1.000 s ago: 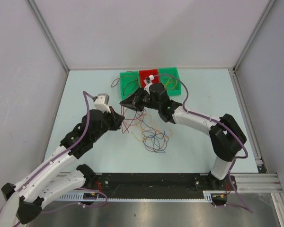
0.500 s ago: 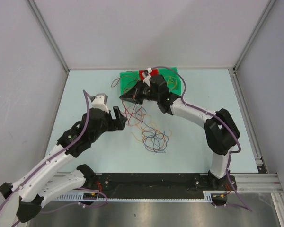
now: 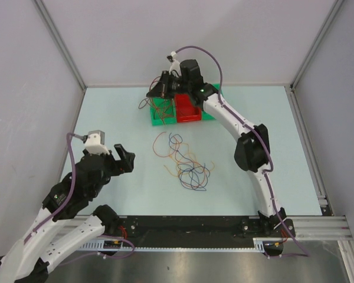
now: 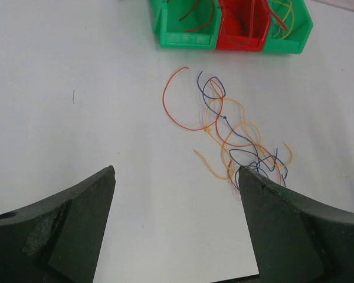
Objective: Untangle the cables
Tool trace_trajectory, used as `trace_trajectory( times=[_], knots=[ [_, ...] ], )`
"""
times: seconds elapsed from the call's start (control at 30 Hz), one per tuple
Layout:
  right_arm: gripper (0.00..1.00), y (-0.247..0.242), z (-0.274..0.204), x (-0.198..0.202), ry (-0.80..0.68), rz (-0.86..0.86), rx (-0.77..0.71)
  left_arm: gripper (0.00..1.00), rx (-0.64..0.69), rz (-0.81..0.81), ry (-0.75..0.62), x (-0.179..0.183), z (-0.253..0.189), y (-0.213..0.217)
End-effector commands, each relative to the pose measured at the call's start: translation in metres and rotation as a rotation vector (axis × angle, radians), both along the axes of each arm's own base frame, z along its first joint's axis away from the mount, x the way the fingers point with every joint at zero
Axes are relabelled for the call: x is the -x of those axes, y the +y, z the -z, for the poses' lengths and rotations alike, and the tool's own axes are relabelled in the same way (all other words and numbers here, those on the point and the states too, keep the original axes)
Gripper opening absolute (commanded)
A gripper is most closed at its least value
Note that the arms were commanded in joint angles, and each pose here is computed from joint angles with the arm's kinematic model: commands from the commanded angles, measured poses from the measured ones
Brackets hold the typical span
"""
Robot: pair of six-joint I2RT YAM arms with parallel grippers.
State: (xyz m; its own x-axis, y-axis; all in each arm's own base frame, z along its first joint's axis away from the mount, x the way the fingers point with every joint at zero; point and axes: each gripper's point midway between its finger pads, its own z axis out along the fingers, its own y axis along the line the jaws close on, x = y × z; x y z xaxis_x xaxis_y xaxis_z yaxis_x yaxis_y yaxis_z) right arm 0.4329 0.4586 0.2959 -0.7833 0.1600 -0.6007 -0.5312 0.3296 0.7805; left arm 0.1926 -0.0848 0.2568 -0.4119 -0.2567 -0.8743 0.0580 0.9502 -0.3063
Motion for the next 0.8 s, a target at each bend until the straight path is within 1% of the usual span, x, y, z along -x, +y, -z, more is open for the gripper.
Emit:
trace_trajectory(
  times=[0.0, 0.03, 0.13, 0.17, 0.23, 0.4, 0.6, 0.7, 0.77],
  knots=[
    [0.0, -0.011, 0.017, -0.03, -0.161, -0.043, 0.121, 0.89, -0.034, 0.003, -0.011, 0.004, 0.009, 0.007],
    [0.0, -0.011, 0.03, -0.038, -0.155, -0.045, 0.135, 0.89, -0.034, 0.012, -0.015, 0.004, 0.01, 0.006],
    [0.0, -0.019, 0.028, -0.054, -0.22, -0.062, 0.105, 0.89, -0.031, 0.025, -0.036, 0.002, 0.007, 0.003],
    [0.0, -0.021, 0.034, -0.056, -0.22, -0.069, 0.102, 0.89, -0.037, 0.03, -0.032, 0.001, 0.007, 0.002],
    [0.0, -0.024, 0.03, -0.059, -0.261, -0.094, 0.07, 0.88, -0.05, 0.035, -0.014, -0.002, 0.011, -0.001],
    [0.0, -0.02, 0.032, -0.057, -0.322, -0.157, 0.042, 0.87, -0.058, 0.039, -0.001, -0.004, 0.014, -0.002],
    [0.0, -0.007, 0.04, -0.052, -0.323, -0.225, -0.019, 0.87, -0.045, 0.024, -0.015, -0.006, 0.012, 0.002],
    [0.0, 0.003, 0.043, -0.045, -0.344, -0.264, -0.036, 0.87, -0.043, 0.025, -0.02, -0.006, 0.011, 0.002],
    [0.0, 0.006, 0.045, -0.047, -0.365, -0.261, -0.033, 0.86, -0.045, 0.026, -0.019, -0.007, 0.011, 0.002]
  ],
)
